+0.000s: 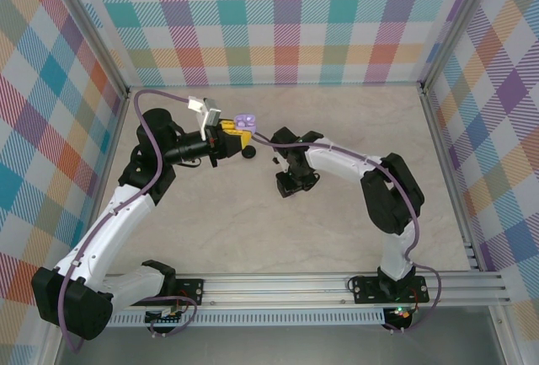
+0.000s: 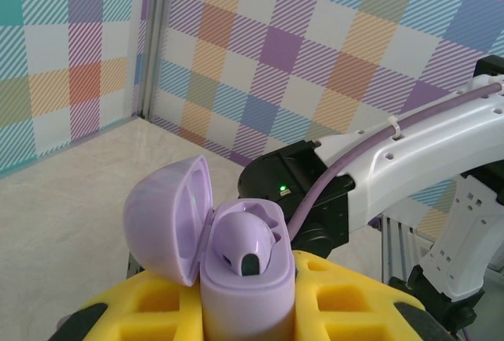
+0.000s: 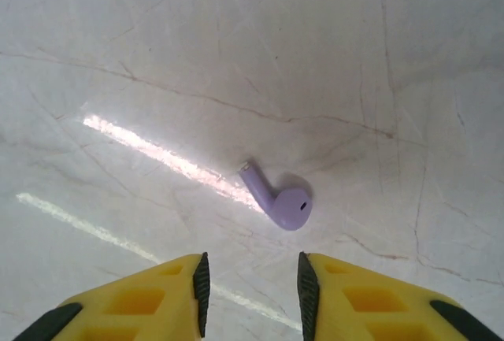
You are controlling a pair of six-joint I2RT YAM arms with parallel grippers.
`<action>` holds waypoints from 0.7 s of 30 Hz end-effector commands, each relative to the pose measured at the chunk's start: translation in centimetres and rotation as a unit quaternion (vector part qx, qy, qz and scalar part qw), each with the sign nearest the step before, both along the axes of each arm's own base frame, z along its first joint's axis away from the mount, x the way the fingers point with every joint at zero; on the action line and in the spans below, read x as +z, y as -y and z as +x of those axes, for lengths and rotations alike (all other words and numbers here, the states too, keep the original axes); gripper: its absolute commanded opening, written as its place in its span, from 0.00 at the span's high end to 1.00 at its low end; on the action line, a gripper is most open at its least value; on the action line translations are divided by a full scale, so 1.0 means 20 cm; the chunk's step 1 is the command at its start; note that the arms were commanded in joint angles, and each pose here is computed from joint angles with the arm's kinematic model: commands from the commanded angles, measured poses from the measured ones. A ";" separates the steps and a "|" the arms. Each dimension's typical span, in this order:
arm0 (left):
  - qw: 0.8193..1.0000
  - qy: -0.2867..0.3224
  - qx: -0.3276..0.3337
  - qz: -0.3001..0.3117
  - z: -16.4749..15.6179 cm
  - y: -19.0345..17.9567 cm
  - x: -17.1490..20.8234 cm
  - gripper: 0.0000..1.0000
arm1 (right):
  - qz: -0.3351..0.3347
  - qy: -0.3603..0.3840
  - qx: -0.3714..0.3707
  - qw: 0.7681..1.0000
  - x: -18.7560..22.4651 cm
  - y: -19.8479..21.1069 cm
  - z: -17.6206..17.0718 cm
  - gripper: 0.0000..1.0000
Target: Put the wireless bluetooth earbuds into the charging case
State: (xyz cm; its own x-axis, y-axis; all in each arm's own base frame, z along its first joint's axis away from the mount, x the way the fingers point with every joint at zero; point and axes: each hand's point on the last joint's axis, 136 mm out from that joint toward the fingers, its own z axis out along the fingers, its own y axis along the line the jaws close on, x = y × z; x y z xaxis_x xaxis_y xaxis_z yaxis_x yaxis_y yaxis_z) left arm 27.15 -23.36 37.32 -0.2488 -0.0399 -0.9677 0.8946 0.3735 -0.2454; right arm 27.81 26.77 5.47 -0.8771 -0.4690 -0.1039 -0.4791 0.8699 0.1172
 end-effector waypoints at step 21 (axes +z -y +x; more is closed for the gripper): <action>1.000 -0.004 0.017 -0.001 0.03 -0.03 0.01 0.85 | -0.046 -0.030 -0.053 0.997 -0.19 0.09 0.01 0.82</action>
State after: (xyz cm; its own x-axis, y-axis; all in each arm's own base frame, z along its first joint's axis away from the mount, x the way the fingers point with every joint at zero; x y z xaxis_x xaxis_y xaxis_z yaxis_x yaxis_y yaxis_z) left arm 27.41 -23.26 37.28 -0.2487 -0.0425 -0.9676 0.8883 0.3881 -0.2454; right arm 26.88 25.00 1.53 -0.9139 -0.4058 0.0067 -0.4035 0.9102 0.0936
